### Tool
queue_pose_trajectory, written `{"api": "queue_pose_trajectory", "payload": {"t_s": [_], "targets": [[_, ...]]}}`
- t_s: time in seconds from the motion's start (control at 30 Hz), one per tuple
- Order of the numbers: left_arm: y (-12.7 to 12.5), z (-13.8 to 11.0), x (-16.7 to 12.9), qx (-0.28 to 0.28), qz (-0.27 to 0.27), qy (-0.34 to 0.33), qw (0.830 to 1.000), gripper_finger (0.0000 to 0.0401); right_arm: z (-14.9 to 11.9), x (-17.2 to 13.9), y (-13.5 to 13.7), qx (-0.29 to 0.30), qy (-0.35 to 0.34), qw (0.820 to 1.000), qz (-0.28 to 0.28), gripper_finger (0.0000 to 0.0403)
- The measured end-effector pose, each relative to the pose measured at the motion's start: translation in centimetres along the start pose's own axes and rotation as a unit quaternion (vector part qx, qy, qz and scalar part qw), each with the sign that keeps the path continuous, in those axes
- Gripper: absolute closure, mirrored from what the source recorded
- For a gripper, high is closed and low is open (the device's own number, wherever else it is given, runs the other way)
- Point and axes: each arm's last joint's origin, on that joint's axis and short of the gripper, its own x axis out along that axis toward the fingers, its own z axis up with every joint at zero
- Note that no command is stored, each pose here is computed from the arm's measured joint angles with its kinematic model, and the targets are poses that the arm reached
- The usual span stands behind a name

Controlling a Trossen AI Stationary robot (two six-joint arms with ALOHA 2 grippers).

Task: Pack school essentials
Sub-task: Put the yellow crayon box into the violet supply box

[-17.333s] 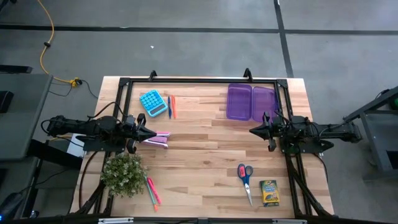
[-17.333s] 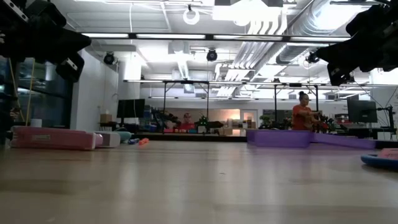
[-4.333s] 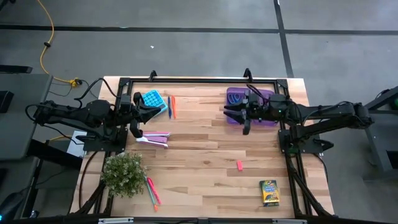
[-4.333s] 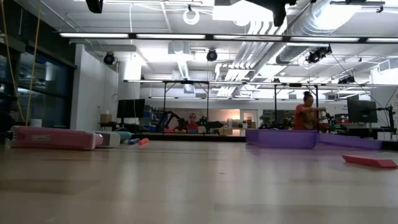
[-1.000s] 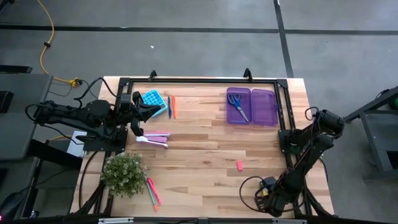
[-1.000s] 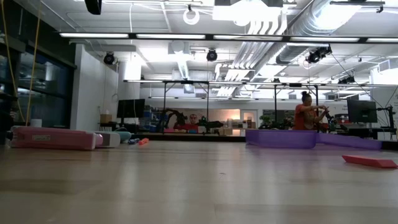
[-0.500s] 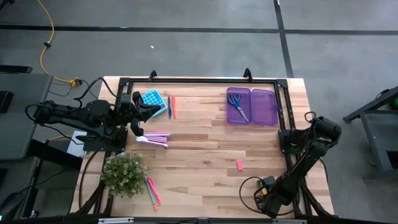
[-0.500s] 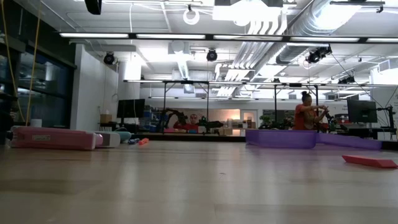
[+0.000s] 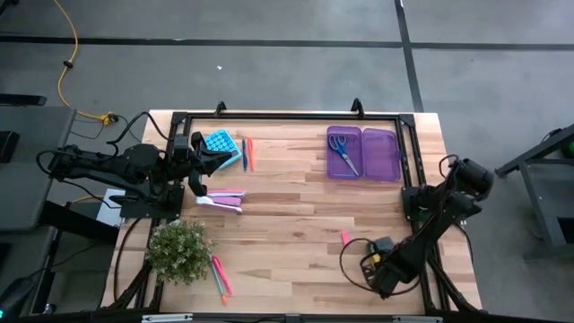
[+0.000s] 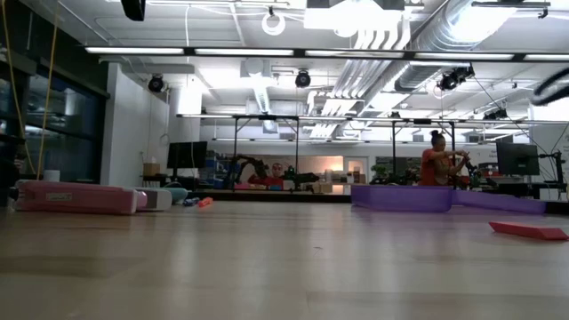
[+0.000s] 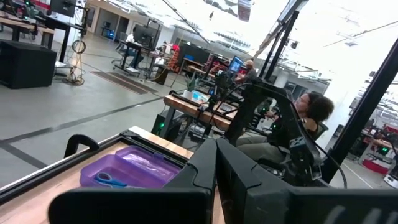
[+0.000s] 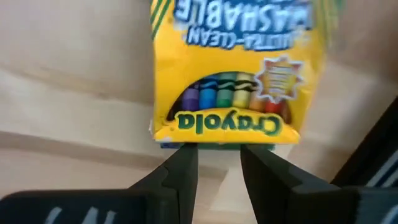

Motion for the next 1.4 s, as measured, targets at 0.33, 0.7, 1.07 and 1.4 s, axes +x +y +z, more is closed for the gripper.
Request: {"api": "queue_pose_trajectory", "payload": {"t_s": [0.33, 0.7, 1.07, 1.4], "targets": [[0.0, 0.0, 0.0, 0.013, 0.008, -0.003, 1.000, 0.0401, 1.0, -3.4, -2.0, -0.202, -0.056, 0.977, 0.025, 0.0289], [0.0, 0.0, 0.0, 0.004, 0.008, -0.003, 1.000, 0.0401, 0.3, -3.5, -2.3, -0.603, -0.086, 0.793, 0.016, 0.0289], [0.0, 0.0, 0.0, -0.002, 0.009, -0.003, 1.000, 0.0401, -1.9, -1.4, -3.1, -0.663, -0.118, 0.739, -0.018, 0.0289], [0.1, 0.0, 0.0, -0.004, 0.010, -0.004, 1.000, 0.0401, -2.4, 0.4, -3.0, -0.642, -0.145, 0.751, -0.041, 0.0289]]}}
